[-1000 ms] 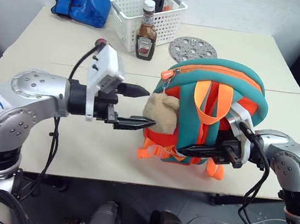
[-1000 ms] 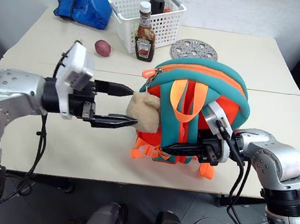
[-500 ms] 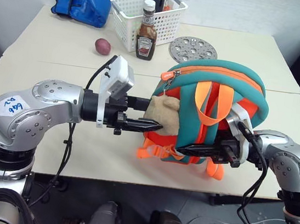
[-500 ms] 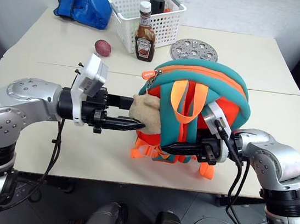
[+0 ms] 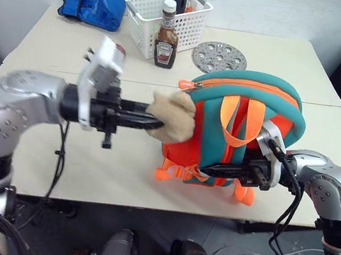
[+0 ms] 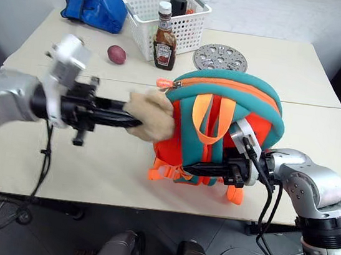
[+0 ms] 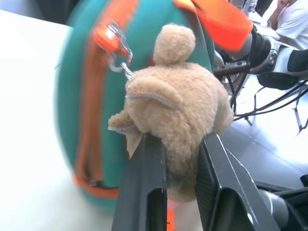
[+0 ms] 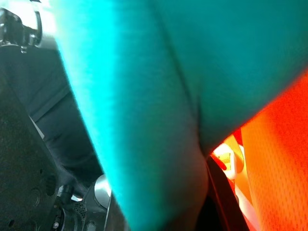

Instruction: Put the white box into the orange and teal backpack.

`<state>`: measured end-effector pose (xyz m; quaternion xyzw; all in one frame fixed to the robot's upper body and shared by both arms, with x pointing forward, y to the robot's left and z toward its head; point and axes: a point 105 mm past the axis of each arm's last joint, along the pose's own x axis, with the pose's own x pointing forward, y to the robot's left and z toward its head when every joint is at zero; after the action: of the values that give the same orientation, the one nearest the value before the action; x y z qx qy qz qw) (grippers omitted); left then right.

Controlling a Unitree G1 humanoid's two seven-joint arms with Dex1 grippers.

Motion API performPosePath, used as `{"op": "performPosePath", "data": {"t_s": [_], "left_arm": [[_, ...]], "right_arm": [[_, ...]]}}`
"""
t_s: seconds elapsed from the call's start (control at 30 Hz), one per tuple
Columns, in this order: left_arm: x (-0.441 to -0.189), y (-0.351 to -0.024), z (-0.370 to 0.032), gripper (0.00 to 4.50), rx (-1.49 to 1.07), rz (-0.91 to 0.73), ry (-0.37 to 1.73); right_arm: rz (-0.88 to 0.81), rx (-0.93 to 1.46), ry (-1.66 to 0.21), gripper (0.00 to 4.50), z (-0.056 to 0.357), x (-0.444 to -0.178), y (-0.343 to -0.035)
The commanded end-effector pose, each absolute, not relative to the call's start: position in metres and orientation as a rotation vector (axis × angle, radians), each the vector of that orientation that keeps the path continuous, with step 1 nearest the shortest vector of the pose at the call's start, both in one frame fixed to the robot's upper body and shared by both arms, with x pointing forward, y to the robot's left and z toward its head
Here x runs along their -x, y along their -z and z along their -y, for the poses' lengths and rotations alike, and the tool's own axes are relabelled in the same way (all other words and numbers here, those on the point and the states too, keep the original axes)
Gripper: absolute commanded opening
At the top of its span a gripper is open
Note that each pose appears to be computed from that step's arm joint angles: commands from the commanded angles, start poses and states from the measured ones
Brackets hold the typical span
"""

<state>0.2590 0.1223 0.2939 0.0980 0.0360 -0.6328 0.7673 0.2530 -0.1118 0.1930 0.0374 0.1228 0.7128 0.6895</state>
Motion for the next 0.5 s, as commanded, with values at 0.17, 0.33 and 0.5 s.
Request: {"op": "performPosePath", "data": {"t_s": [0.17,0.33,0.5], "left_arm": [[-0.277,-0.287,-0.166,0.40,-0.370,-0.139,1.281],[-0.287,-0.259,-0.174,0.40,-0.460,-0.206,1.246],[-0.292,-0.221,-0.183,0.40,-0.639,-0.299,1.219]], "right_arm": [[-0.212,-0.094,-1.578,0.00,0.117,-0.246,-0.203],[-0.205,-0.112,-1.567,0.00,0.116,-0.243,-0.202],[-0.200,-0.122,-1.561,0.00,0.116,-0.242,-0.203]]}}
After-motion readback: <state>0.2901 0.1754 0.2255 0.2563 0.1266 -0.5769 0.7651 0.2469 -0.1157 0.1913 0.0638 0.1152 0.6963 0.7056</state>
